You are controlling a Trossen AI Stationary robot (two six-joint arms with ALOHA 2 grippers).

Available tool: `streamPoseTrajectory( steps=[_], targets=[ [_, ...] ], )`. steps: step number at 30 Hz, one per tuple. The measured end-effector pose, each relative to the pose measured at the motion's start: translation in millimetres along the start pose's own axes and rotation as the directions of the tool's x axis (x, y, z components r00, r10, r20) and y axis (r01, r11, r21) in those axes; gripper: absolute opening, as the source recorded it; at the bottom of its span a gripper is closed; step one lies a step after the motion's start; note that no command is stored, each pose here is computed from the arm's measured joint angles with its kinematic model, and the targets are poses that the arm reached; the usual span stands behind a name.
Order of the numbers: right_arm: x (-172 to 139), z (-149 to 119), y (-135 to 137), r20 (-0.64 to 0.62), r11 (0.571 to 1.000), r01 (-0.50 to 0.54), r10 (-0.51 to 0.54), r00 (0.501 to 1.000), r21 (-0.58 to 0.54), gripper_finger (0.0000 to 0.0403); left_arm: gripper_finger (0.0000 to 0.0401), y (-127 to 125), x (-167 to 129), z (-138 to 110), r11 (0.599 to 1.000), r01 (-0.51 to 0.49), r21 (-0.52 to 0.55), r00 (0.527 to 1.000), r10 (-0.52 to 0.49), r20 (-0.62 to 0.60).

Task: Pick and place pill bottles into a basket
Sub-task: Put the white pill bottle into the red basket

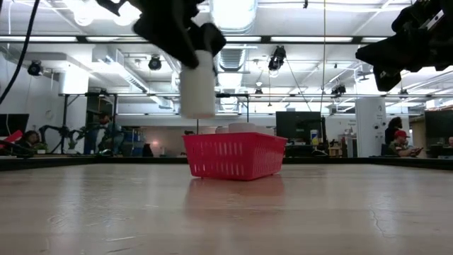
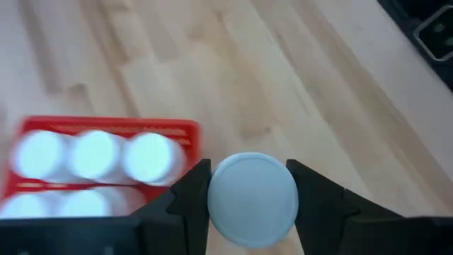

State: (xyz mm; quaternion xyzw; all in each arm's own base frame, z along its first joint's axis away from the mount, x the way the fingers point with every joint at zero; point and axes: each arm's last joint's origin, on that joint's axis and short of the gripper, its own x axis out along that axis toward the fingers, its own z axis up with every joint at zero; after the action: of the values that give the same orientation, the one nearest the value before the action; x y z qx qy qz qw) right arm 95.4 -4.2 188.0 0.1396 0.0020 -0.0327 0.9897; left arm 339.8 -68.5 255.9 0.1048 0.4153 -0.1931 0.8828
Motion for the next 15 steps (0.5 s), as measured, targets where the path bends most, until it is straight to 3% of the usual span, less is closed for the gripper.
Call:
streamPoseTrajectory(
  steps=[4, 15],
  targets=[
    [0, 0, 0, 0.003, 1.0, -0.001, 0.001, 1.0, 0.0, 0.0027, 0.0139, 13, -7, 5, 0.999, -0.052, 0.015, 0.998, 0.052, 0.023],
    [0, 1, 0, 0.005, 1.0, -0.001, 0.001, 1.0, 0.001, 0.0027, 0.0139, 48, -11, -9, 0.989, -0.139, -0.043, 0.99, 0.138, -0.011]
  ],
)
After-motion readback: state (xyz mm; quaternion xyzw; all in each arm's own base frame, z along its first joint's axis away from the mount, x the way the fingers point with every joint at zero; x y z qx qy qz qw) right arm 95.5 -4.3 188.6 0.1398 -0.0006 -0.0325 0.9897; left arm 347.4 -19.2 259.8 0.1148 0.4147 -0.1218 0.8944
